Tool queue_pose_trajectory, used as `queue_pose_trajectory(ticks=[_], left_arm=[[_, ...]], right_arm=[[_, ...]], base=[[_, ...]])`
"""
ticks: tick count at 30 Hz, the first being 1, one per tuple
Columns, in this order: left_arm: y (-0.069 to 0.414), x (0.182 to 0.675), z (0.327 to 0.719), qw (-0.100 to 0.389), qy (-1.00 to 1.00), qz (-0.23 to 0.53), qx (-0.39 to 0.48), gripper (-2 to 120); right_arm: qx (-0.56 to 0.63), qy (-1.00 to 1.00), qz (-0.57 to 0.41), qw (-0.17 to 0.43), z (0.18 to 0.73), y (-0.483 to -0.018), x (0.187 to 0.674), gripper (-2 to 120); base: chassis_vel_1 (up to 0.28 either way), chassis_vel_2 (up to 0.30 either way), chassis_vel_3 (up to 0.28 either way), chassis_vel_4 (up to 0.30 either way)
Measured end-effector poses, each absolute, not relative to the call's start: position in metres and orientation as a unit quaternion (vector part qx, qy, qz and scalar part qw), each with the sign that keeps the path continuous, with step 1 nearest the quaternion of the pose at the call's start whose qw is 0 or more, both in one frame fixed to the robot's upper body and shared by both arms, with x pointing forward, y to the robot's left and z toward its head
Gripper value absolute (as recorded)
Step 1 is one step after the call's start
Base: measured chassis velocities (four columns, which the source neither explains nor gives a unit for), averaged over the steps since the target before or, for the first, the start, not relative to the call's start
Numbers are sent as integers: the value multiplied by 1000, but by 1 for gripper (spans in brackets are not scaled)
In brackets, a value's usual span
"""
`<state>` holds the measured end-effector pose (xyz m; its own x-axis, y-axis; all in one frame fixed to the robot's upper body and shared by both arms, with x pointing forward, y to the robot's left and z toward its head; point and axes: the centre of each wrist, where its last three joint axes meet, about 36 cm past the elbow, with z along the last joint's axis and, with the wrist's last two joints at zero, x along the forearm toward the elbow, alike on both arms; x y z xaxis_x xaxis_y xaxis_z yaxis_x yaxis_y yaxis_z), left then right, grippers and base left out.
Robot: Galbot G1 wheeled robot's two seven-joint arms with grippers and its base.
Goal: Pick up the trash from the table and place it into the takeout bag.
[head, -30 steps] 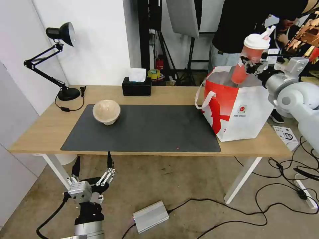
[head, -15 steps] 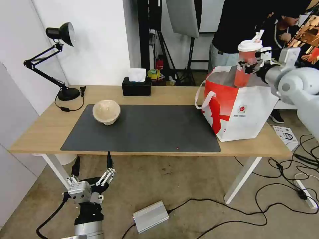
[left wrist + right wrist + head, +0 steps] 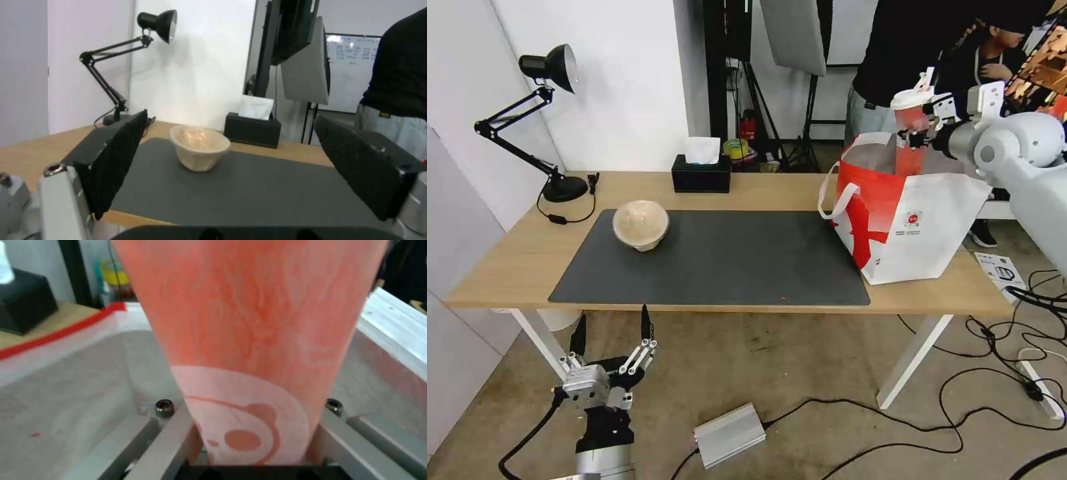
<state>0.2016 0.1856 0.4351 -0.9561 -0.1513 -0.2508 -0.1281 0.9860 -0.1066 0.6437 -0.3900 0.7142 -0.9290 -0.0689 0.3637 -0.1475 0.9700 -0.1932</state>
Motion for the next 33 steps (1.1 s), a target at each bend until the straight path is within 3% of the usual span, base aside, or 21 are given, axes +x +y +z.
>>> queue_pose_trajectory(ticks=[33], left_arm=[[187,203,437,133,987,-44,-73,100]], right_arm=[[39,-962,150,224,685,-406,641,7]], base=[[0,0,0,0]])
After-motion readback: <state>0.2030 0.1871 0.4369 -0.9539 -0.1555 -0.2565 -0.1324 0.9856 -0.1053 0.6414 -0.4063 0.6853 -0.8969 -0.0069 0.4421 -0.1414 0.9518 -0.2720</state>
